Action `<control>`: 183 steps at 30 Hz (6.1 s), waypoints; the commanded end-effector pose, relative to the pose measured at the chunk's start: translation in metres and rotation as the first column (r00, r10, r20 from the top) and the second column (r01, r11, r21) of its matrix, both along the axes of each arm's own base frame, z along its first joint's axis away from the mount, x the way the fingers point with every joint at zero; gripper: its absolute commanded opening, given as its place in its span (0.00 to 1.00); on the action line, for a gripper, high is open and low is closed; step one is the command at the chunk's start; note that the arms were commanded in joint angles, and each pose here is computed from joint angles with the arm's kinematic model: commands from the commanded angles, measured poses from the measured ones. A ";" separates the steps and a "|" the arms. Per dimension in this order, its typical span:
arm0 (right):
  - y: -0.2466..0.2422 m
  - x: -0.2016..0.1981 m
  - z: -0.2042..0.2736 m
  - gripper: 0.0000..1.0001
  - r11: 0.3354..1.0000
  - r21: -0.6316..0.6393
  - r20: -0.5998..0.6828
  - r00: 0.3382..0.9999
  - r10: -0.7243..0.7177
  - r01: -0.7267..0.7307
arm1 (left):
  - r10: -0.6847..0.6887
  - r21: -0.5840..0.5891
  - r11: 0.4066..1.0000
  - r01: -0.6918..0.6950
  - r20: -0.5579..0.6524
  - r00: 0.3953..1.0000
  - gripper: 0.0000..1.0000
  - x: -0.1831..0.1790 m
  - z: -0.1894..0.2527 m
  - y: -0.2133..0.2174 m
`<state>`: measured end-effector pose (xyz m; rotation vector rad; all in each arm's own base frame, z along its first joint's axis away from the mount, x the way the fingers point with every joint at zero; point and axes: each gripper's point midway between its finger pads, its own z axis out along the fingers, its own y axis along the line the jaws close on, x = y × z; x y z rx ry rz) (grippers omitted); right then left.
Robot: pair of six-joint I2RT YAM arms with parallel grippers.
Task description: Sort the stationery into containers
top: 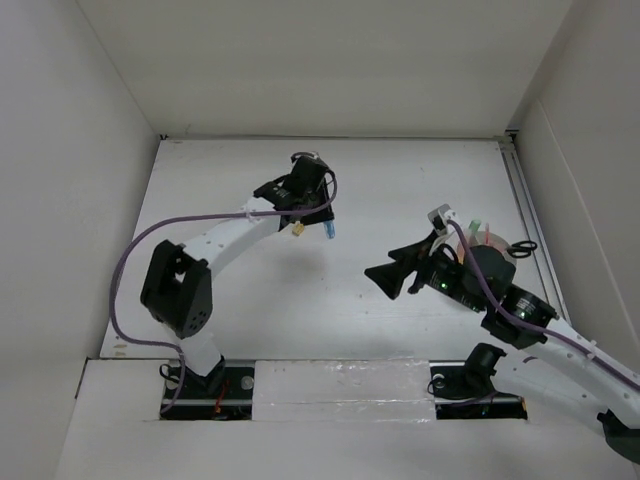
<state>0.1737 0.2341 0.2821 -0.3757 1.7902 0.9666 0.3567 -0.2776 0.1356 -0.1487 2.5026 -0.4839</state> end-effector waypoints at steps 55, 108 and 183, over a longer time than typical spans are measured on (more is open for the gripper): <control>0.048 0.090 0.046 0.45 0.949 0.254 0.151 0.962 -0.228 0.185 | -0.329 -0.270 0.855 0.442 0.376 0.866 0.00 -0.097 0.163 -0.051; -0.205 0.036 -0.037 0.00 0.361 0.013 -0.165 0.358 -0.919 0.933 | 0.042 -0.091 0.996 0.005 0.501 0.864 1.00 -0.119 0.165 0.096; -0.296 0.068 -0.093 0.00 0.055 -0.241 -0.268 -0.012 -0.963 0.969 | -0.076 -0.161 0.972 0.172 0.479 0.874 1.00 -0.139 0.156 0.075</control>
